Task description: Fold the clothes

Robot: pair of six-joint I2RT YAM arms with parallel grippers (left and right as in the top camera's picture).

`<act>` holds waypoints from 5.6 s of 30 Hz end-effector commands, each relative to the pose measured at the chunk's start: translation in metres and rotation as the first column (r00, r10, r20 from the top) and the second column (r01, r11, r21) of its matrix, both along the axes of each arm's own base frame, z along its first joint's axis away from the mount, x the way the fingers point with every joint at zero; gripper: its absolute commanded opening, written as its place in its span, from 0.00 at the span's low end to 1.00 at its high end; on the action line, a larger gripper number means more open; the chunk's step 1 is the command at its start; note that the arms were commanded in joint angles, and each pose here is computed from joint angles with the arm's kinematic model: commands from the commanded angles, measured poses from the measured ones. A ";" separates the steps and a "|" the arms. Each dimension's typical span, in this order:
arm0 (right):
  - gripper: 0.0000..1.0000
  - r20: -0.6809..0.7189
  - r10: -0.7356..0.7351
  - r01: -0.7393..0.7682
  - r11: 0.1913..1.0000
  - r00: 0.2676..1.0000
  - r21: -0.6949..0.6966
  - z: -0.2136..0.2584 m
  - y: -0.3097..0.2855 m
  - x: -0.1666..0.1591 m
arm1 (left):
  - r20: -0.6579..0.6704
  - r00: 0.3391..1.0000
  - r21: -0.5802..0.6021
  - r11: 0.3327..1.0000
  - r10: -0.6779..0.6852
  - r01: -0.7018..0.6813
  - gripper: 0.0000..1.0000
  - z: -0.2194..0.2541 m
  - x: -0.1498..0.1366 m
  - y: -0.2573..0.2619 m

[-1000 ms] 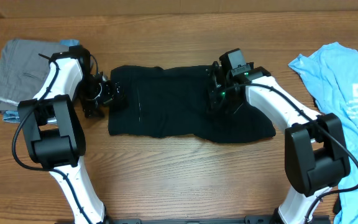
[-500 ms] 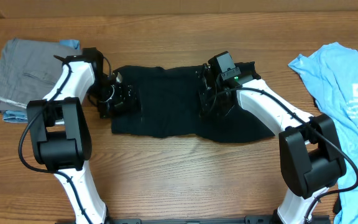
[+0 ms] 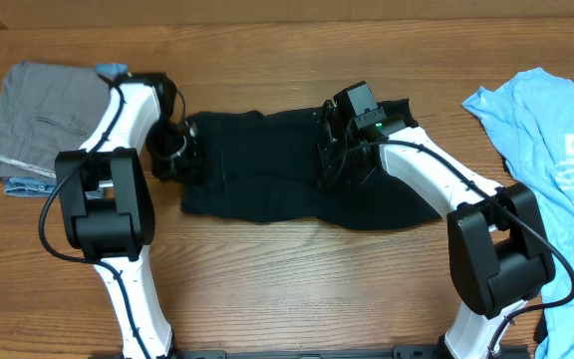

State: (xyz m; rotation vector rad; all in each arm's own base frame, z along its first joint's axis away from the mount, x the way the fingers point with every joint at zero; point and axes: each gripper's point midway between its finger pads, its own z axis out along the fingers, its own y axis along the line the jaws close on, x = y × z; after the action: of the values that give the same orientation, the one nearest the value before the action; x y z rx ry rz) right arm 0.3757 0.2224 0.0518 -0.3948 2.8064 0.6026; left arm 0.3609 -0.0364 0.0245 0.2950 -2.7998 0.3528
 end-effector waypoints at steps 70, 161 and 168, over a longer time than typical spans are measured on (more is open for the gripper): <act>0.04 0.153 -0.119 0.096 0.984 0.981 0.151 -0.003 0.108 0.064 | 0.401 0.898 0.163 0.979 -0.180 0.123 0.04 0.166 0.025 -0.018; 0.04 -0.209 -0.323 0.291 0.942 0.923 -0.169 -0.038 -0.152 0.034 | 0.415 0.620 0.428 0.745 -0.665 0.513 0.04 0.150 0.035 -0.172; 0.04 -0.221 -0.318 0.288 0.945 0.922 -0.156 -0.043 -0.150 0.030 | 0.420 0.613 0.377 0.743 -0.669 0.553 0.04 0.136 0.029 -0.192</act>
State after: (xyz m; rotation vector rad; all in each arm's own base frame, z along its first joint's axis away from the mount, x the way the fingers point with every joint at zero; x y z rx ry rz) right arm 0.4070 0.0673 0.0105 0.1223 3.0566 0.3968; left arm 0.3965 -0.2101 0.1733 -0.8367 -3.2684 -0.1192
